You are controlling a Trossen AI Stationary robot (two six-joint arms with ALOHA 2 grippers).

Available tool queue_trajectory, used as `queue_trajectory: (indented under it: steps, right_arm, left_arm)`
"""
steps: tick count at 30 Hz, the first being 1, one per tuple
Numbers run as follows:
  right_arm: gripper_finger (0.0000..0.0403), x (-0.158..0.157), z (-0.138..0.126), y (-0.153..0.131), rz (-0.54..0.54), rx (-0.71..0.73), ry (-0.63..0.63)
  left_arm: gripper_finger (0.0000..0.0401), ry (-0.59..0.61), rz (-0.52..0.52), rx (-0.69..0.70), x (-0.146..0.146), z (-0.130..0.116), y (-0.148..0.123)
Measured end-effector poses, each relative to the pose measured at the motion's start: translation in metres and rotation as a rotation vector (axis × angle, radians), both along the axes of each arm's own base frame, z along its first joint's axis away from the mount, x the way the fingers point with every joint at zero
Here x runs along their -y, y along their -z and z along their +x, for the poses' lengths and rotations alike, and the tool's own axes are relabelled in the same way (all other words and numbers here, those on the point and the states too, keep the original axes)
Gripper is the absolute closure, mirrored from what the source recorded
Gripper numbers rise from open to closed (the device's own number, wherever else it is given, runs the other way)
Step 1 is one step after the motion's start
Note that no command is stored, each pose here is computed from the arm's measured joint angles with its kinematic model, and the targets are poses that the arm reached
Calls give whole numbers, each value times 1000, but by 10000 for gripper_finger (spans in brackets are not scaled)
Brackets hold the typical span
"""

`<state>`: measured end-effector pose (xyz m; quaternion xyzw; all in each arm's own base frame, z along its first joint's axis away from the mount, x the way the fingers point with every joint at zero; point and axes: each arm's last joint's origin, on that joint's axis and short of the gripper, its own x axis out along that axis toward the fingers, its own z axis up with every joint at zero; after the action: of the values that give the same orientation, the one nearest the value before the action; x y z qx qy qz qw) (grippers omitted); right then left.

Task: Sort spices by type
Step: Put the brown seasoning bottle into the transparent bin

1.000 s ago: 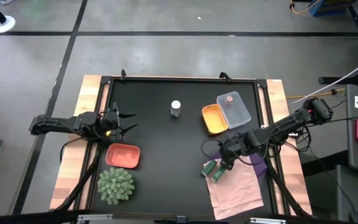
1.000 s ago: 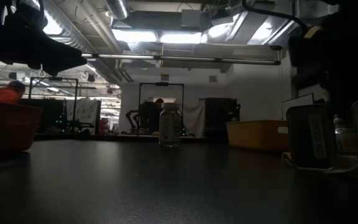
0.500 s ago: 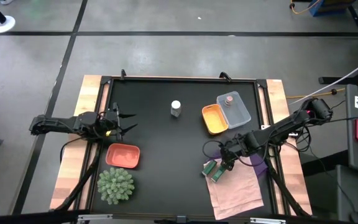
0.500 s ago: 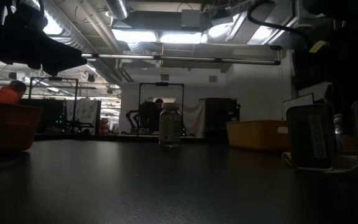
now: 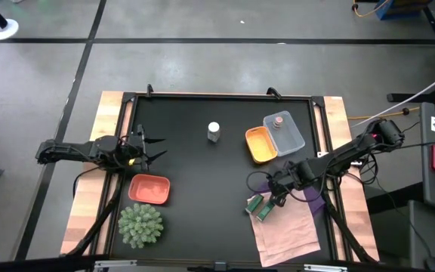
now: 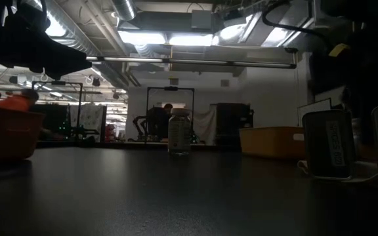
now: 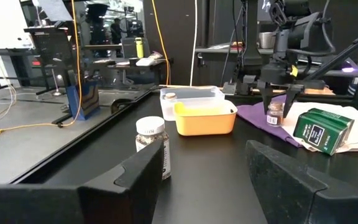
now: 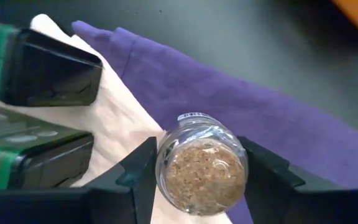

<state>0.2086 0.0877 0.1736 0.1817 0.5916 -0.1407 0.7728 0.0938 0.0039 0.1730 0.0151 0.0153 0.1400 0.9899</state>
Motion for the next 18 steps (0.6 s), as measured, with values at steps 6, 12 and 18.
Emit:
queue_trajectory:
  steps: [6,12,18]
  right_arm:
    - [212,4,-1,-20,-70,-86,-19]
    - [215,17,2,-41,-153,-154,-65]
    - [211,41,12,-59,-195,-168,-125]
  left_arm:
    - [184,0,0,0,0,0,0]
    - [184,0,1,0,0,0,0]
    - [184,0,1,0,0,0,0]
